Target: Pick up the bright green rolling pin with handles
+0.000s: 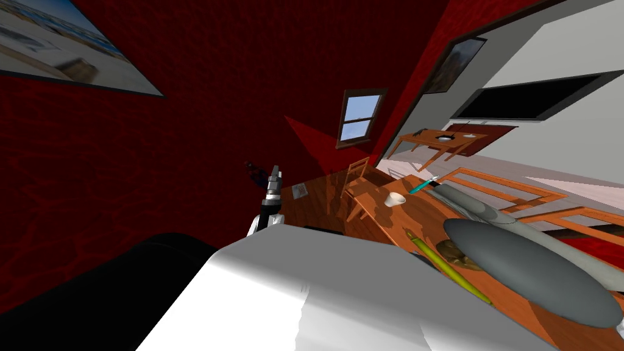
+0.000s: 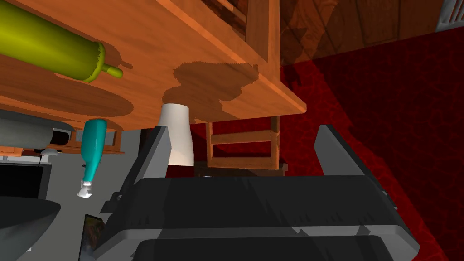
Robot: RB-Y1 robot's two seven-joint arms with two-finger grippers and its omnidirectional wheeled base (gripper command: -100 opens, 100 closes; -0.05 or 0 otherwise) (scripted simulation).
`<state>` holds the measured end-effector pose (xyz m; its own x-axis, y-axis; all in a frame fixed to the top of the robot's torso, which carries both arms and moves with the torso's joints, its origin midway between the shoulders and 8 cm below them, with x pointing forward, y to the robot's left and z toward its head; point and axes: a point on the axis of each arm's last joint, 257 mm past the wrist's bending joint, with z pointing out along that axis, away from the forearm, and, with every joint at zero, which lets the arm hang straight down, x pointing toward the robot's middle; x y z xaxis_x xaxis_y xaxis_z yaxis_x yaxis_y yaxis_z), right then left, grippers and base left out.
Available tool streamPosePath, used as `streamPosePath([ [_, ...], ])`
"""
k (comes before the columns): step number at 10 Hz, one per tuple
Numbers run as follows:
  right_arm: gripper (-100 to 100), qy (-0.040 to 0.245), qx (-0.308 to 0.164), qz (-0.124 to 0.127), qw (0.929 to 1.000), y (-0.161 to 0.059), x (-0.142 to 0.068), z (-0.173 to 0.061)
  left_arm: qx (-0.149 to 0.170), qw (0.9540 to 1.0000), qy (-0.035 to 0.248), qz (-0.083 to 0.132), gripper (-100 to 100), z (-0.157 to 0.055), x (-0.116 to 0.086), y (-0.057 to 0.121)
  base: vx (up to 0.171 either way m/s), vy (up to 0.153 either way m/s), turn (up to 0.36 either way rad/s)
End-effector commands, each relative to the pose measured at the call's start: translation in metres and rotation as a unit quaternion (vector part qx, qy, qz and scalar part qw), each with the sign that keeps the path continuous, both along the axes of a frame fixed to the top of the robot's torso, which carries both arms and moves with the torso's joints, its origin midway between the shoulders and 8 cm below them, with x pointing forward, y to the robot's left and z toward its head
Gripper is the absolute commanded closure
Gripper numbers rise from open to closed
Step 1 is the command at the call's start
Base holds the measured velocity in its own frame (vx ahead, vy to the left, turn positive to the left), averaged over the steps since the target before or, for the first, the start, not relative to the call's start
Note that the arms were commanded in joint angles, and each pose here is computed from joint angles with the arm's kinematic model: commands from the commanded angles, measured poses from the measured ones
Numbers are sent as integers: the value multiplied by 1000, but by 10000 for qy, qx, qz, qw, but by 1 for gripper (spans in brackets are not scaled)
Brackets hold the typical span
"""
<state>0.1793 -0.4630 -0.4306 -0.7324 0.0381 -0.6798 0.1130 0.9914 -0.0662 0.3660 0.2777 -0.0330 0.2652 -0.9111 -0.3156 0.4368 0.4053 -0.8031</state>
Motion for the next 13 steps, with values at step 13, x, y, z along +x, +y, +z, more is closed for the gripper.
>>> streamPosePath([
  [13,-100,2313,-1828,924,9511,-120,-174,-44,1,10000,1,1,0,0,0,0,79,-44,96],
])
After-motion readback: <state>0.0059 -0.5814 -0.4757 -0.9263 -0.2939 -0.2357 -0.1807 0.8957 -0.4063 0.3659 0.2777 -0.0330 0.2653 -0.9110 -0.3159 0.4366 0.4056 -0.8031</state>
